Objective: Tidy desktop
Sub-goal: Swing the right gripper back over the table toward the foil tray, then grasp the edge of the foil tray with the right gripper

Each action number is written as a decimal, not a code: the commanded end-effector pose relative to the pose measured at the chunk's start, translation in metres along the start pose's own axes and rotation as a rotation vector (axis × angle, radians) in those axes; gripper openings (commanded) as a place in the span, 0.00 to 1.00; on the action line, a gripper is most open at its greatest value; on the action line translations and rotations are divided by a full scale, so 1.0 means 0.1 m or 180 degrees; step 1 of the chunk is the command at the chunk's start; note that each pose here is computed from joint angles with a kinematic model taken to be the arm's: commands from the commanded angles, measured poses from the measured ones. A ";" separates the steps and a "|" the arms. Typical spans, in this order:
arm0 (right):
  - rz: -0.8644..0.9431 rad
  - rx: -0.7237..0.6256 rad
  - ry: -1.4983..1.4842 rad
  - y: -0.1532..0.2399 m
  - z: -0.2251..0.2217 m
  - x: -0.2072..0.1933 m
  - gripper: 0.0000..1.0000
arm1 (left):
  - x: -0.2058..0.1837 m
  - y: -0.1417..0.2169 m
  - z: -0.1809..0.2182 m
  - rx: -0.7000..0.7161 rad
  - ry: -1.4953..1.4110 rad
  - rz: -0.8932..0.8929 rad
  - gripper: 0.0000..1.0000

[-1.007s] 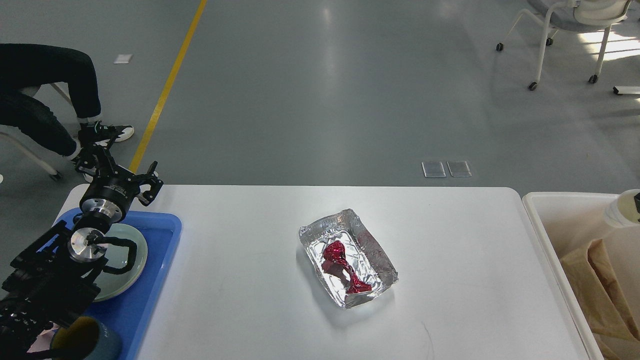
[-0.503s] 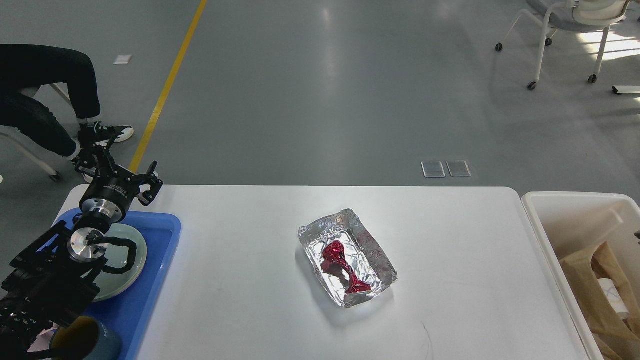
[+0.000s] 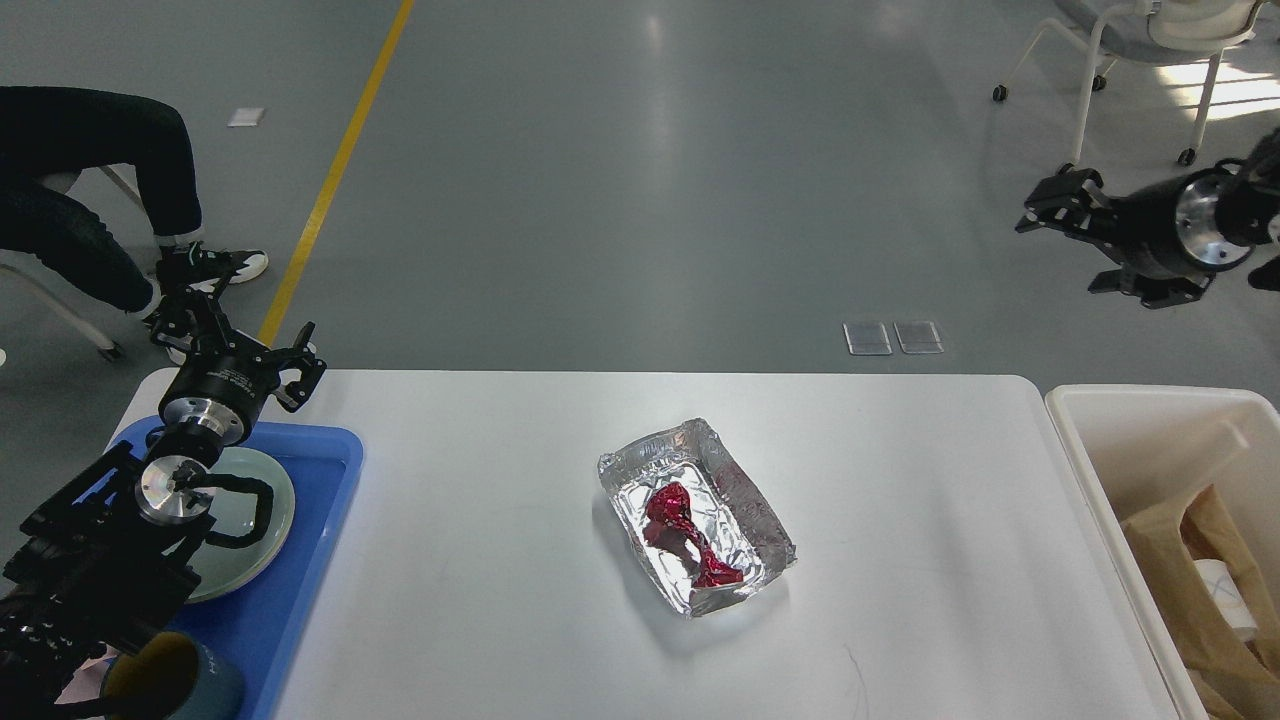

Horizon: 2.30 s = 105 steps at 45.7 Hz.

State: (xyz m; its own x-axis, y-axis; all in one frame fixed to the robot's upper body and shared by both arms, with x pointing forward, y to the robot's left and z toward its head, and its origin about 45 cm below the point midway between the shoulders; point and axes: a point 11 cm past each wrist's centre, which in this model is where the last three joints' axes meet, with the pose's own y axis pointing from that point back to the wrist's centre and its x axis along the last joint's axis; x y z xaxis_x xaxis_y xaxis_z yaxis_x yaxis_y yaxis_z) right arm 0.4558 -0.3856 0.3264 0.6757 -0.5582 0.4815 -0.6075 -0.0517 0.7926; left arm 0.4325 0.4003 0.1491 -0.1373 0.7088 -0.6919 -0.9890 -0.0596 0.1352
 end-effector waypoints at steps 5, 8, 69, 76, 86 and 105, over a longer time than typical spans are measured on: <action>-0.0818 0.0289 0.0640 0.39 -1.04 -0.30 1.00 | 0.00 0.00 0.00 0.0000 0.0000 0.0000 0.97; -0.0954 0.0355 0.0776 0.55 -1.25 -0.38 1.00 | 0.00 0.00 0.00 0.0000 0.0000 0.0000 0.97; -0.2180 -0.0245 0.0494 -0.48 -0.24 -2.08 1.00 | 0.00 0.00 0.00 0.0005 0.0000 0.0000 0.97; -0.2299 -0.0162 0.0358 -0.60 -0.18 -2.33 1.00 | 0.00 0.00 0.00 0.0000 0.0000 0.0000 0.97; -0.2100 -0.0047 0.0235 -0.84 -0.18 -2.67 1.00 | 0.00 0.00 0.00 0.0000 0.0000 0.0000 0.97; -0.1725 -0.0116 0.0285 -1.15 -0.08 -2.99 1.00 | 0.00 0.00 0.00 0.0000 0.0000 0.0000 0.97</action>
State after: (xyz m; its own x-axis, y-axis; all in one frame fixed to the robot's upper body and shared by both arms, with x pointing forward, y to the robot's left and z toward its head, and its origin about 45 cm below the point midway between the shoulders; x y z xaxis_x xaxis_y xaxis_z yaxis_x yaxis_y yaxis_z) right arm 0.3292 -0.2118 0.1010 0.9201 -0.3903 0.0333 -0.1526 -0.2787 0.9482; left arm 0.4326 0.4003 0.1491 -0.1373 0.7088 -0.6919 -0.9890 -0.0596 0.1352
